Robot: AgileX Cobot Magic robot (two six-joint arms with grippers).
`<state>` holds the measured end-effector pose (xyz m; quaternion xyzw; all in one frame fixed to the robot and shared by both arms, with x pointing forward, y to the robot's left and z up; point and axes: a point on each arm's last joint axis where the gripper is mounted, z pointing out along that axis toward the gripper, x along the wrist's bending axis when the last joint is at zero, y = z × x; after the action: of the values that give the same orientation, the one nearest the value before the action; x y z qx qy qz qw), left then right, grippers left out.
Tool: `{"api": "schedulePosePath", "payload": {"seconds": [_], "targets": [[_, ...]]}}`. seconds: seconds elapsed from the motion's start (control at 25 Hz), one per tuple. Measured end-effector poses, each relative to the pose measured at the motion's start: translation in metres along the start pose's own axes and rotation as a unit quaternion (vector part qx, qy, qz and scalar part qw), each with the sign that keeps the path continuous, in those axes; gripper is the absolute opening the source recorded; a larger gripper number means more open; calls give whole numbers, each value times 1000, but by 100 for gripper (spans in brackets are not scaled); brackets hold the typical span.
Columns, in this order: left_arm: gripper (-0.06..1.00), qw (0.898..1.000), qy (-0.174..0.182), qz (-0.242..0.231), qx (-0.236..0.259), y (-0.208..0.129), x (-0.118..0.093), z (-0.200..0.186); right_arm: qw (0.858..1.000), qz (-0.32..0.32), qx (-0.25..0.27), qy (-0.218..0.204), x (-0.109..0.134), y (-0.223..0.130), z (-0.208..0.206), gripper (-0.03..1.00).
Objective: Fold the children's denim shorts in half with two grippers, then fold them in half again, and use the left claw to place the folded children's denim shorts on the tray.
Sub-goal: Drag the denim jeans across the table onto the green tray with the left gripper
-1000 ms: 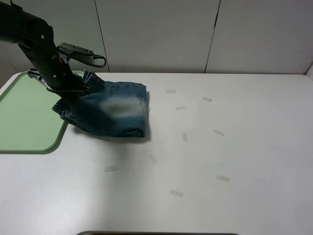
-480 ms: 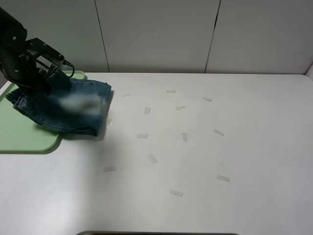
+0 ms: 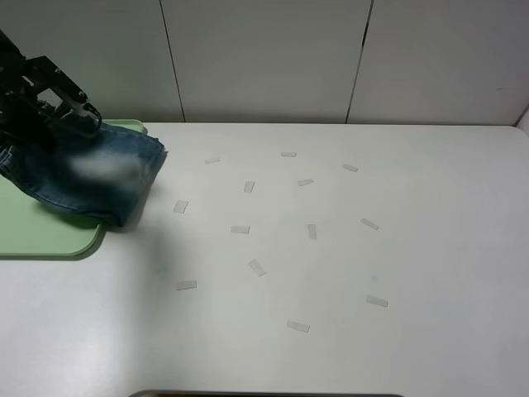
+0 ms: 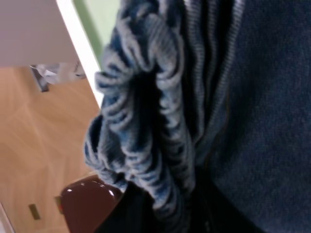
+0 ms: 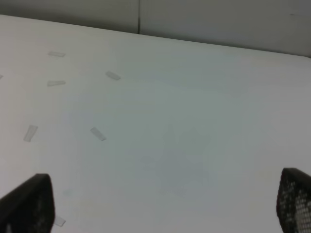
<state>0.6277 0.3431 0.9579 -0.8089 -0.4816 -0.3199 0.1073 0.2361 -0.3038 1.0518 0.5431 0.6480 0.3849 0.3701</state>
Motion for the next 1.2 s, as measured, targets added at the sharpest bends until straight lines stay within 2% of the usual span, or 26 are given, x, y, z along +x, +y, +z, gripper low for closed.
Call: {"api": "schedulePosePath", "payload": {"seconds": [0.28,0.56,1.04,1.12,1.2], "targets": [[16,1000,6,21,8,-2,0,12,1000,0,0,0,0,0,0,69],[16,998,31,34,31,-15,15,21,1000,0,0,0,0,0,0,69],[16,999,22,27,6,-12,15,22,1000,0,0,0,0,0,0,69],[20,999,22,27,2,-11,15,22,1000,0,0,0,0,0,0,69],[35,999,20,26,-8,-10,15,23,1000,0,0,0,0,0,0,69]]}}
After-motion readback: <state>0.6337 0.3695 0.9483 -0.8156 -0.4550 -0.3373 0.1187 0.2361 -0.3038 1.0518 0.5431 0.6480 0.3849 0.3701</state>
